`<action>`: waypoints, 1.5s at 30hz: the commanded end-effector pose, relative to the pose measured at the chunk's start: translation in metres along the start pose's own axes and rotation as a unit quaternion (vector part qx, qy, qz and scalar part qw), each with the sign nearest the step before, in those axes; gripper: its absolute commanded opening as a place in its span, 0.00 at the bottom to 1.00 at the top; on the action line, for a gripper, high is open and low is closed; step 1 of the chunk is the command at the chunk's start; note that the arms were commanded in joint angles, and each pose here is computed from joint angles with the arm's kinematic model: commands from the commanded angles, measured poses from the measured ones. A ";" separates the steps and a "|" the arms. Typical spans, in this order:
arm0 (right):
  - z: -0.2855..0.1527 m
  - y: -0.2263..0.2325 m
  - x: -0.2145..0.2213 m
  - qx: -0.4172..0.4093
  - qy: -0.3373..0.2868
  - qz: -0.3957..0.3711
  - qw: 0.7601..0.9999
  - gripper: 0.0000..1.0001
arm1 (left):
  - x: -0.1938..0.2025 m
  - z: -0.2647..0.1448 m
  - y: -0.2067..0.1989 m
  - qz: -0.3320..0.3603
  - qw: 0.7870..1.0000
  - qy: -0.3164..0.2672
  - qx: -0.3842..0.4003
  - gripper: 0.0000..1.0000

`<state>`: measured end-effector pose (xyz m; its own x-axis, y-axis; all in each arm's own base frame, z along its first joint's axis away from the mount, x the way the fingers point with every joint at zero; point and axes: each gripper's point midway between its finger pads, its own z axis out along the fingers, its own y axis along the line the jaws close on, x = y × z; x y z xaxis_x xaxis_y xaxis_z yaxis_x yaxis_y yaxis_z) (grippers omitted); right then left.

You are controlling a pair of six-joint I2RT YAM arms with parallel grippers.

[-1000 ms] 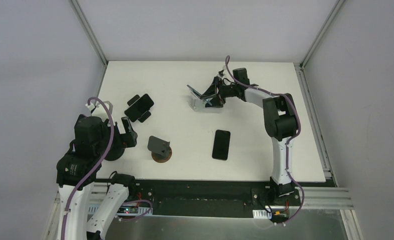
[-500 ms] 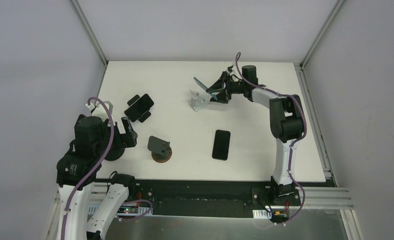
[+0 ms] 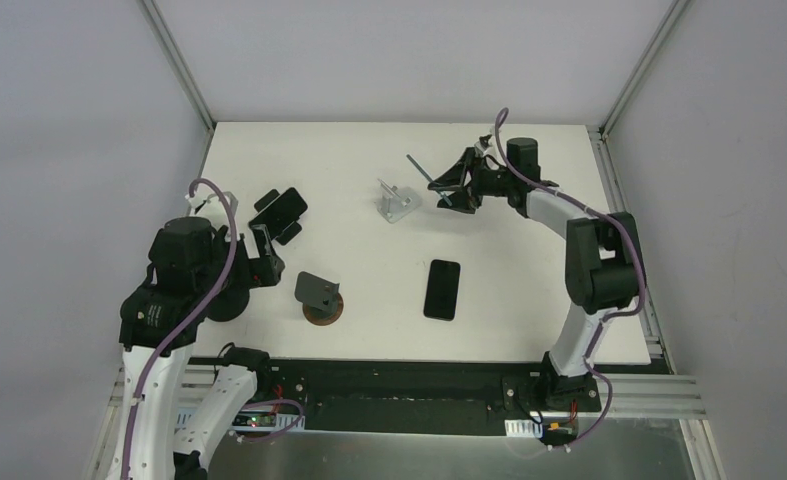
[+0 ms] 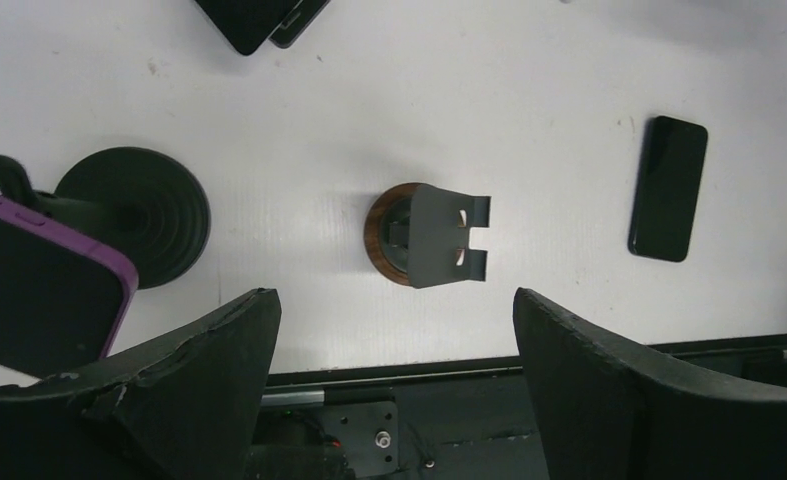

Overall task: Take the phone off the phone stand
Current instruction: Remove the phone from the phone stand, then place the phone at the center of the board.

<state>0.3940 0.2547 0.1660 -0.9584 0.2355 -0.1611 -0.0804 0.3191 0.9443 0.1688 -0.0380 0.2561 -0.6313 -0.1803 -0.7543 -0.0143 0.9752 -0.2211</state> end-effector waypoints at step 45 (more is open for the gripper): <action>0.040 -0.034 0.148 0.163 0.072 -0.089 0.980 0.33 | 0.003 0.033 -0.067 0.019 0.991 0.029 0.130 0.89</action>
<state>0.2539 0.2993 0.0805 -0.9905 0.0338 -0.1330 -0.0817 0.6334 0.7695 0.1919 -0.1080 0.2479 -0.6834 -0.1149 -0.7209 0.2096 0.9151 -0.3446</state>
